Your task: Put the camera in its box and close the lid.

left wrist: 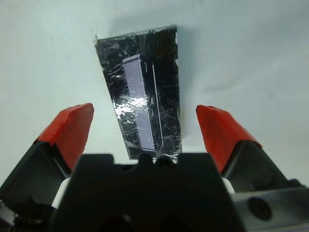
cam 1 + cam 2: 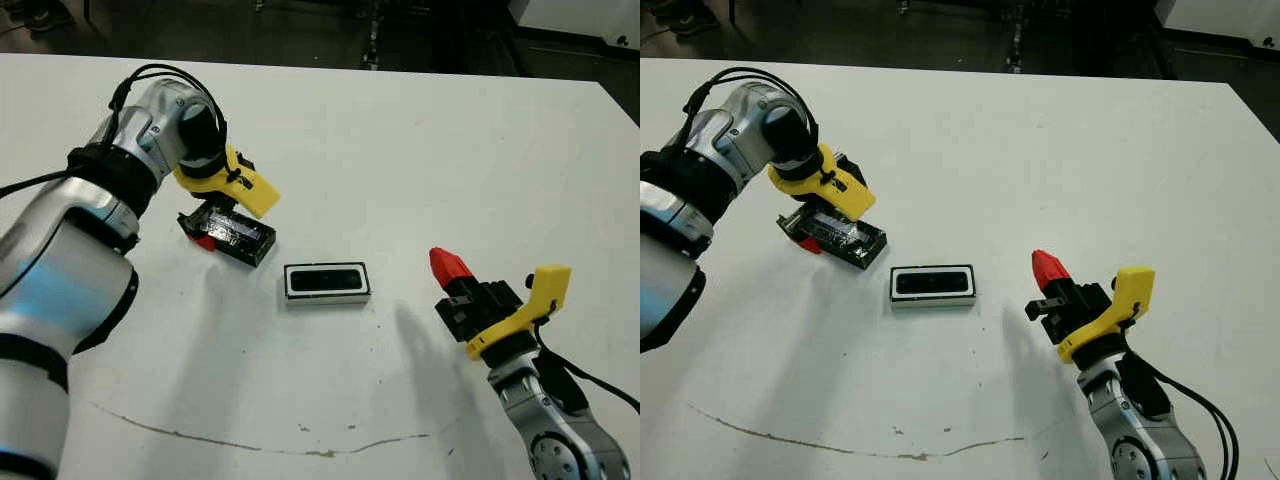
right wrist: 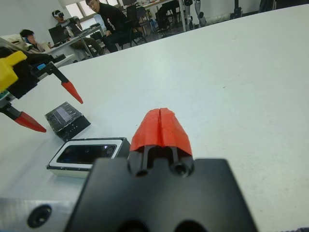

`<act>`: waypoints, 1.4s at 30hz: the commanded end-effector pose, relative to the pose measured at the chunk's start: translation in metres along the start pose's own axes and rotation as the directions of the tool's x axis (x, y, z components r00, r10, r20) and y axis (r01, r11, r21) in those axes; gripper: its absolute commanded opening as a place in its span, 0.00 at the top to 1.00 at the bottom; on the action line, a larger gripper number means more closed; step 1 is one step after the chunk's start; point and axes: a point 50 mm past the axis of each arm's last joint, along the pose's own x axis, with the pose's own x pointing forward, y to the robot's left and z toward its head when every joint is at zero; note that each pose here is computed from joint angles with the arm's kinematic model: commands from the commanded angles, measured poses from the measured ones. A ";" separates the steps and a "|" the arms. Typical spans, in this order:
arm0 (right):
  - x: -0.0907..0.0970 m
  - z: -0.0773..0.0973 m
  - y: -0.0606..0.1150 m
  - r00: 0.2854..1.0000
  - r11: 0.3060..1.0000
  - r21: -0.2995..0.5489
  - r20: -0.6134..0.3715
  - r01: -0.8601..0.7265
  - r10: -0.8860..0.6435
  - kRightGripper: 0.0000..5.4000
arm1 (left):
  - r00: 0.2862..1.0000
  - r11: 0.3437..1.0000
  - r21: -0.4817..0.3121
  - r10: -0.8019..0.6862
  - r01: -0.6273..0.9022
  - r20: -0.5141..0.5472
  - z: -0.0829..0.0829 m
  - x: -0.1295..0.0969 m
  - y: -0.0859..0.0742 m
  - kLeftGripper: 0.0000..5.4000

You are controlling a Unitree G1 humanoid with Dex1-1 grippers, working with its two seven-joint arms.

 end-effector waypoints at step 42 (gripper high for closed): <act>-0.003 -0.001 -0.002 1.000 1.000 0.003 -0.011 0.008 -0.008 1.00 | 0.990 0.969 -0.205 -0.131 0.139 0.052 0.000 0.025 -0.006 0.41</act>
